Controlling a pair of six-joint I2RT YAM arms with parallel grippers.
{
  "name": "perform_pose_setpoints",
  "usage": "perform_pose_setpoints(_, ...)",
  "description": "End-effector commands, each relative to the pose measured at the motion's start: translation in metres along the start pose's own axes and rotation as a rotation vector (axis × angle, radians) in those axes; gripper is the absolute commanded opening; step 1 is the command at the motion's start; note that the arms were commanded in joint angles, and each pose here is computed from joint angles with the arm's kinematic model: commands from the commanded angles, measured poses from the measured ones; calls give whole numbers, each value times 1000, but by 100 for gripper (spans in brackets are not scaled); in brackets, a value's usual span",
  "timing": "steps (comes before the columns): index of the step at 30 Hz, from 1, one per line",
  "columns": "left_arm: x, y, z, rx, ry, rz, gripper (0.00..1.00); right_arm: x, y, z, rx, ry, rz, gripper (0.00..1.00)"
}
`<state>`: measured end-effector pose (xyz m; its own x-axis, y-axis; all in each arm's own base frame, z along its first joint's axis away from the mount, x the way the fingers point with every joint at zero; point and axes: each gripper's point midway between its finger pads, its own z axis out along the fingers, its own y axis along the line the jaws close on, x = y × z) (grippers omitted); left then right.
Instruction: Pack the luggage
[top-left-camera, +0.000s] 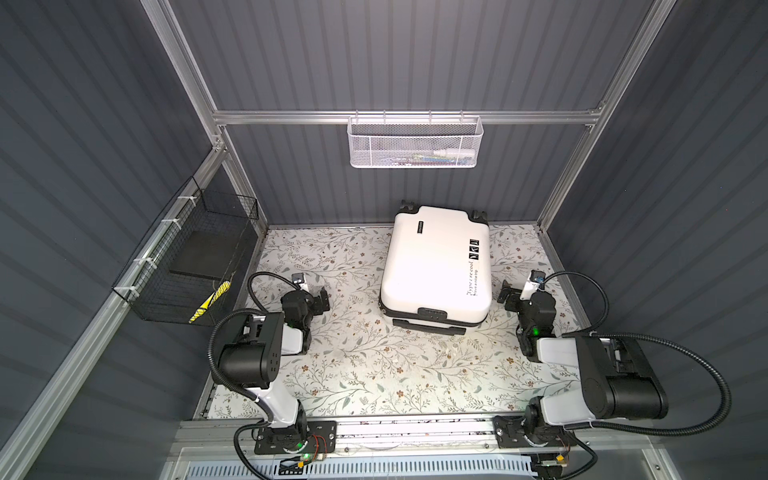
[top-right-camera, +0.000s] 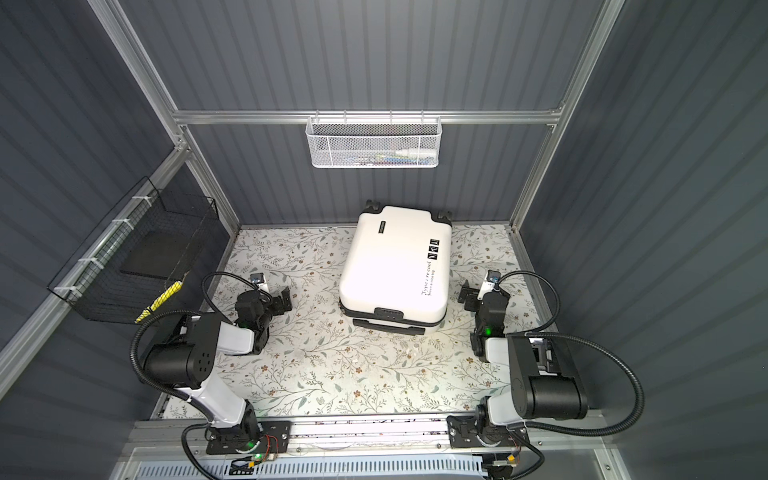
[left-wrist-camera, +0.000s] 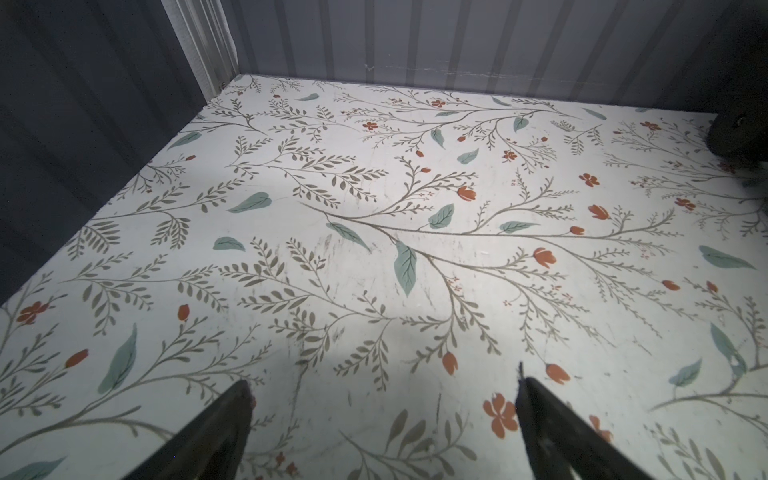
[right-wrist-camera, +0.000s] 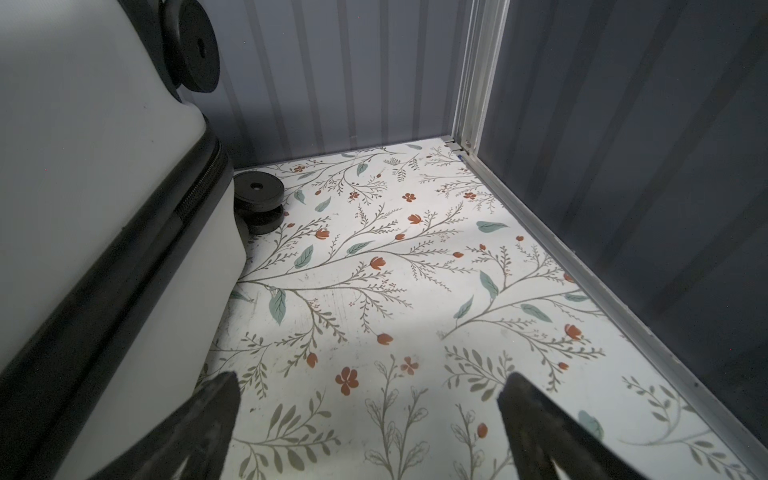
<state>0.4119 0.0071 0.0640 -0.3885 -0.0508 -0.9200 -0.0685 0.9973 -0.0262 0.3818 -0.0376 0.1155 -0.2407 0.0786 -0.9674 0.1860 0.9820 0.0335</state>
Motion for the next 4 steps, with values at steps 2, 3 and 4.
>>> perform_pose_setpoints(2,-1,-2,5,-6,4,29,100,-4,1,2,-16,-7,8,99)
perform_pose_setpoints(3,-1,-2,5,-6,4,30,100,-4,1,1,-18,-9,8,99)
perform_pose_setpoints(4,-1,-2,5,-6,4,30,100,-4,1,0,-20,-11,9,99)
